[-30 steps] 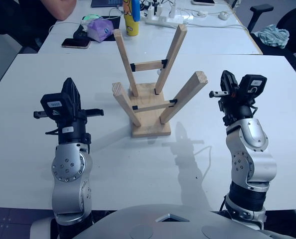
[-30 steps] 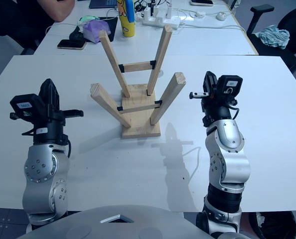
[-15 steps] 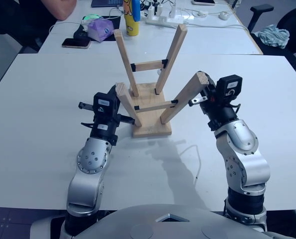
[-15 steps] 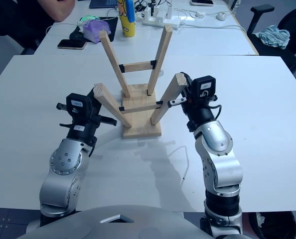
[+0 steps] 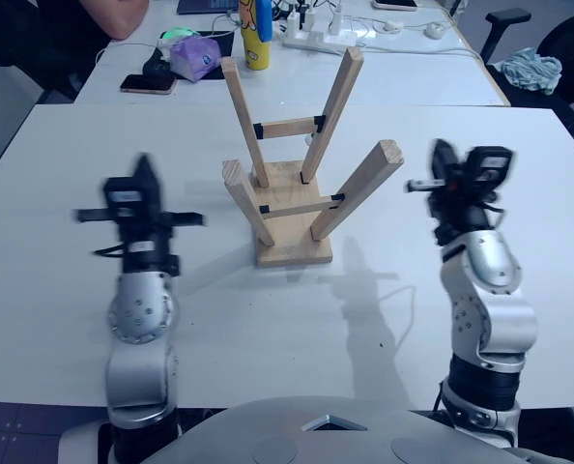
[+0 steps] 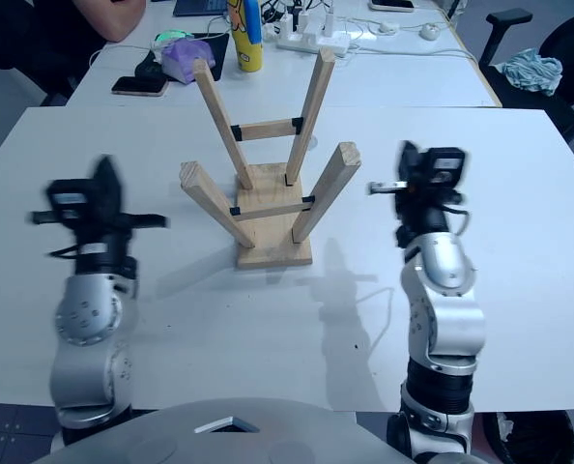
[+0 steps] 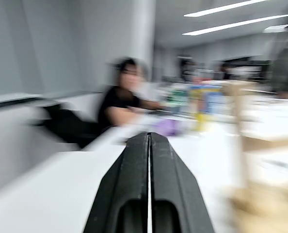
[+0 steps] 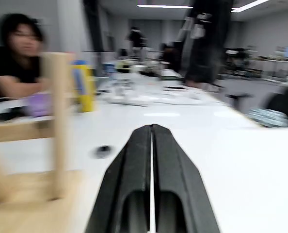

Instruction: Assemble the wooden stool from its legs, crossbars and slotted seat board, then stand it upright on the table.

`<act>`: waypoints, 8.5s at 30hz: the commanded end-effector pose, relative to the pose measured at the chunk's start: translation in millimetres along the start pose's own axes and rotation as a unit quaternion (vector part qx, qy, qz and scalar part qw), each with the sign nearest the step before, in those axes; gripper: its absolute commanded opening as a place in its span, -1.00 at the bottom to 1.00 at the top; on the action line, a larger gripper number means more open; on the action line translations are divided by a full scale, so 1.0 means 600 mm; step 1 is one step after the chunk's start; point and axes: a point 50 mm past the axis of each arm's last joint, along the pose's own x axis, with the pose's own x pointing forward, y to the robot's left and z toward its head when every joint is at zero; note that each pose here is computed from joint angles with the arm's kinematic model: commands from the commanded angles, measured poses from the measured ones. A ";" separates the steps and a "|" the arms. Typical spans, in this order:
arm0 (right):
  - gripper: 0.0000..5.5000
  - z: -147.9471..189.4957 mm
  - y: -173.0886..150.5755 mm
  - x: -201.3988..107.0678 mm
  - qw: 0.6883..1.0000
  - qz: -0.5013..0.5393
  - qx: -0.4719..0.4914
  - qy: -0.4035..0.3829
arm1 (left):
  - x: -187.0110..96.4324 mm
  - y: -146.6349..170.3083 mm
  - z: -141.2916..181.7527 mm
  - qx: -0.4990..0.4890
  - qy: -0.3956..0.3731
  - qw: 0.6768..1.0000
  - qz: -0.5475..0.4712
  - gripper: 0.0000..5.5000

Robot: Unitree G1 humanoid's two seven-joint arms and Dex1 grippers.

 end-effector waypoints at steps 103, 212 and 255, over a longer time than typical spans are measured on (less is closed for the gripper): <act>-1.00 0.267 -0.050 0.091 0.898 0.332 0.244 -0.154 | 0.015 -0.032 -0.161 -0.004 0.292 0.919 -0.265 -0.99; -1.00 -0.177 -0.194 -0.175 0.958 0.113 0.066 0.255 | -0.029 -0.022 -0.152 0.054 0.259 0.952 -0.154 -0.99; -1.00 -0.232 -0.033 -0.051 0.971 -0.045 -0.012 0.234 | -0.046 0.027 -0.160 -0.048 0.166 0.985 0.026 -0.99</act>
